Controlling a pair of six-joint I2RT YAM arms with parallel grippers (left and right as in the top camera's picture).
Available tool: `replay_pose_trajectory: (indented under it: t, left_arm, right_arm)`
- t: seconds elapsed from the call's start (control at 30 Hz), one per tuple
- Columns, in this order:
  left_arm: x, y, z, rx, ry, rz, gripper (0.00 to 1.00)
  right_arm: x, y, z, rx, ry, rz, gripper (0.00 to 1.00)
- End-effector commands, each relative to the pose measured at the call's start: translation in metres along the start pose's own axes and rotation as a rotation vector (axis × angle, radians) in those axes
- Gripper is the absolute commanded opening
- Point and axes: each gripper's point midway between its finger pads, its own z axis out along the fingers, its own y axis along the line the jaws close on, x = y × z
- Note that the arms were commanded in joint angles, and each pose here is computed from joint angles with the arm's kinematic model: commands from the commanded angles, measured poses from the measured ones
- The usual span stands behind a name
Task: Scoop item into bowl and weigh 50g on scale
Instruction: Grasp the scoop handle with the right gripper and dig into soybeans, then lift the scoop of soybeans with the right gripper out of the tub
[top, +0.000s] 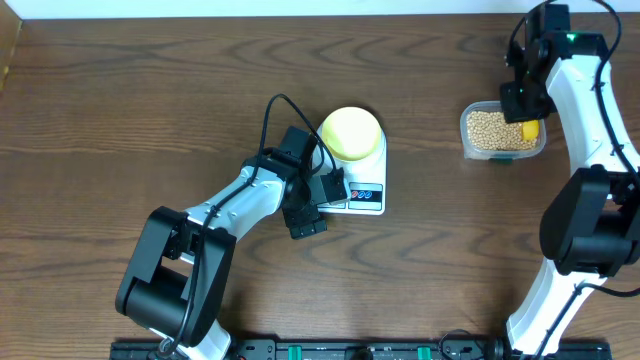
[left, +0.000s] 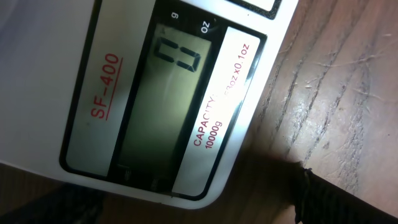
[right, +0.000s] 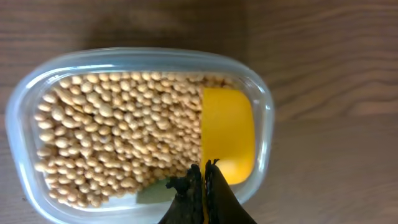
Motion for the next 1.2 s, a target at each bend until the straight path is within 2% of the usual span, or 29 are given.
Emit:
replay_pose_trajectory:
  t: [0.0, 0.43, 0.6, 1.17]
  left_arm:
    - [0.008, -0.014, 0.018, 0.071, 0.029, 0.025, 0.98]
    - [0.008, -0.014, 0.018, 0.071, 0.029, 0.025, 0.97]
    - [0.008, -0.014, 0.018, 0.071, 0.029, 0.025, 0.98]
    - [0.008, -0.014, 0.018, 0.071, 0.029, 0.025, 0.98]
  right_arm:
    - [0.000, 0.018, 0.001, -0.142, -0.025, 0.030, 0.01]
    - [-0.007, 0.042, -0.005, -0.457, -0.082, 0.096, 0.01]
    - [-0.007, 0.030, -0.013, -0.610, -0.114, 0.179, 0.01]
    - [0.011, -0.010, -0.010, -0.822, -0.186, 0.313, 0.01]
